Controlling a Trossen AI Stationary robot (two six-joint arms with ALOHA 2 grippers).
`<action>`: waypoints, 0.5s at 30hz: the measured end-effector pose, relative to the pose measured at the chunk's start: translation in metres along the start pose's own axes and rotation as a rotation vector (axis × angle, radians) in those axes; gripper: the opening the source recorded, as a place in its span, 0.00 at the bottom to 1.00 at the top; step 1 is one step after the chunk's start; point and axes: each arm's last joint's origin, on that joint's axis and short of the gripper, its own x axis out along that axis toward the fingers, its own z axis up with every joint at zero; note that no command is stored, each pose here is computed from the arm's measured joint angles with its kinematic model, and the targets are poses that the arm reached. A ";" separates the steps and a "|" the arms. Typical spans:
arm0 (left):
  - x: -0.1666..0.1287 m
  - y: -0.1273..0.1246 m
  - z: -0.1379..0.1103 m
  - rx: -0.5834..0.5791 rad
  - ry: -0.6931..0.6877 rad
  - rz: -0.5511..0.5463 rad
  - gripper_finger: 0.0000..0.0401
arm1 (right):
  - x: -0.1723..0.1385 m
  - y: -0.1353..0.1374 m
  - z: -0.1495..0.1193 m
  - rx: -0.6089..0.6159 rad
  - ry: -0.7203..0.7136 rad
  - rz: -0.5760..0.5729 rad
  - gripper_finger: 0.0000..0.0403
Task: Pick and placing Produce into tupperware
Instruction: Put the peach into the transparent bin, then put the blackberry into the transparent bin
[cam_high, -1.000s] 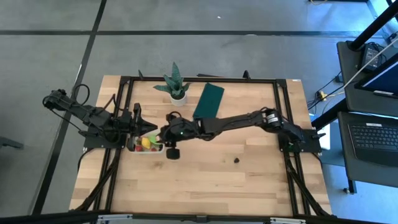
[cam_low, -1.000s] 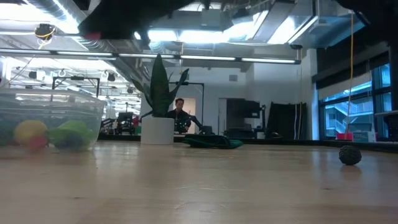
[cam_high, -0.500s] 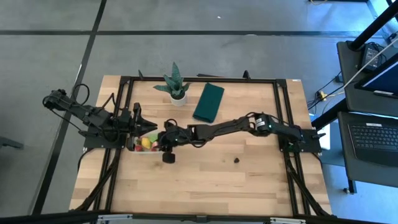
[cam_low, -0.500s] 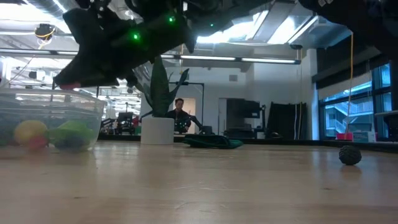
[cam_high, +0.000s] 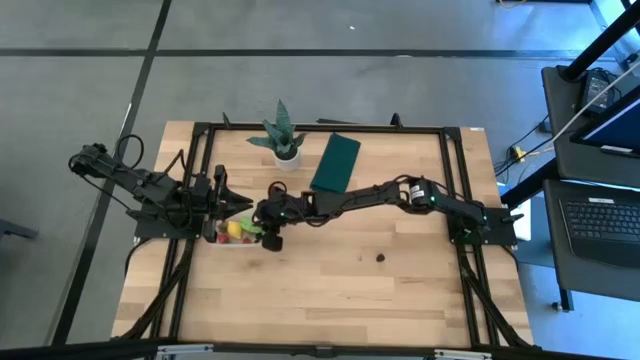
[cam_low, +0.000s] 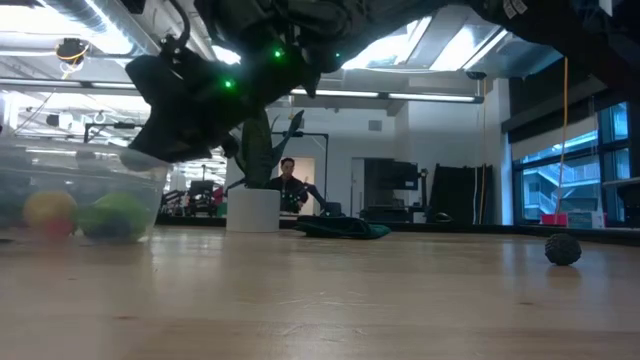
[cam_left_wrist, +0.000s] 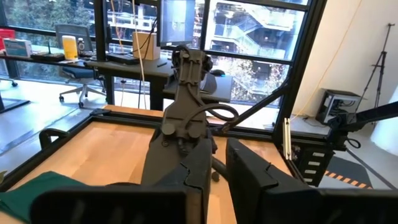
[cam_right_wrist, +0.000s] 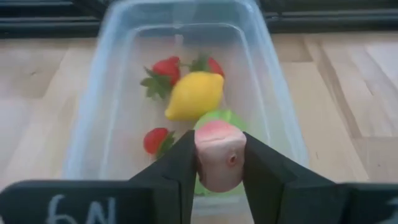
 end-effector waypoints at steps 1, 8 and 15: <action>0.000 0.000 0.000 0.000 0.000 0.000 0.10 | 0.000 0.001 0.000 -0.013 -0.003 0.002 0.27; 0.000 0.000 0.000 0.000 0.000 0.000 0.06 | 0.000 0.005 0.003 -0.060 -0.039 0.015 0.33; 0.000 0.000 0.000 0.000 0.000 0.000 0.03 | -0.001 0.010 0.003 -0.090 -0.042 0.027 0.43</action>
